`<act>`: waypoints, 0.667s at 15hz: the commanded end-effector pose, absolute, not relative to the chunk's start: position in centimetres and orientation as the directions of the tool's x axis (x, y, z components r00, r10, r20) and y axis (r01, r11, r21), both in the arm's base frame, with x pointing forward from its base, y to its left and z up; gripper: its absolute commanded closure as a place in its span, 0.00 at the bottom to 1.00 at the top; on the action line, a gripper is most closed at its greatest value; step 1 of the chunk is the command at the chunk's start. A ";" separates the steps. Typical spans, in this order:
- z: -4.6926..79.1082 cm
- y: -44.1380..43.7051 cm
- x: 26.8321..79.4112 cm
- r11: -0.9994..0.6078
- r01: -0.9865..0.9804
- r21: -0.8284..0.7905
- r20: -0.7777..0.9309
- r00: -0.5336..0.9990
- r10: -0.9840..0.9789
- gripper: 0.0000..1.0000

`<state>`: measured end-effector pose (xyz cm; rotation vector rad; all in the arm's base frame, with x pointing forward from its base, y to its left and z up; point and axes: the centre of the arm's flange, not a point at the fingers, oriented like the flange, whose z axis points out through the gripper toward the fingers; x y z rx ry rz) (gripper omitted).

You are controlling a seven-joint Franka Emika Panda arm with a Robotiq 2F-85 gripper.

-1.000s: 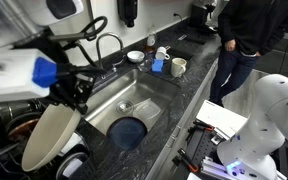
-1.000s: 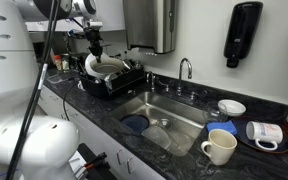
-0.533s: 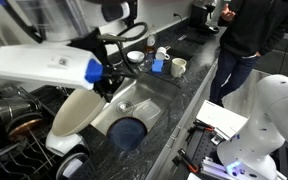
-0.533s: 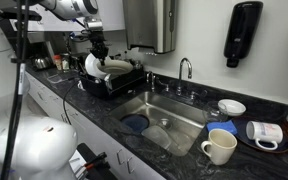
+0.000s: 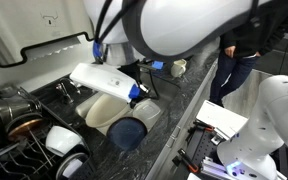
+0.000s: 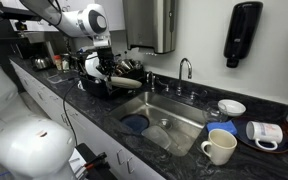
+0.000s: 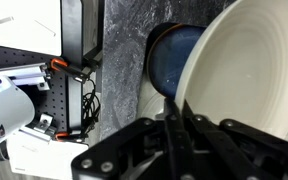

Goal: Remove the cream white plate from the dish rack and put it in the sink

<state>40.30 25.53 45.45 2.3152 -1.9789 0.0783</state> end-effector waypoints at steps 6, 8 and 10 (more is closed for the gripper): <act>37.2 18.9 39.2 -0.020 -0.997 -0.069 0.022 0.019 -1.000 0.99; 35.2 18.1 39.7 -0.004 -0.997 -0.075 0.016 0.003 -1.000 0.99; 33.2 17.6 40.2 0.010 -0.997 -0.080 0.003 -0.010 -1.000 0.99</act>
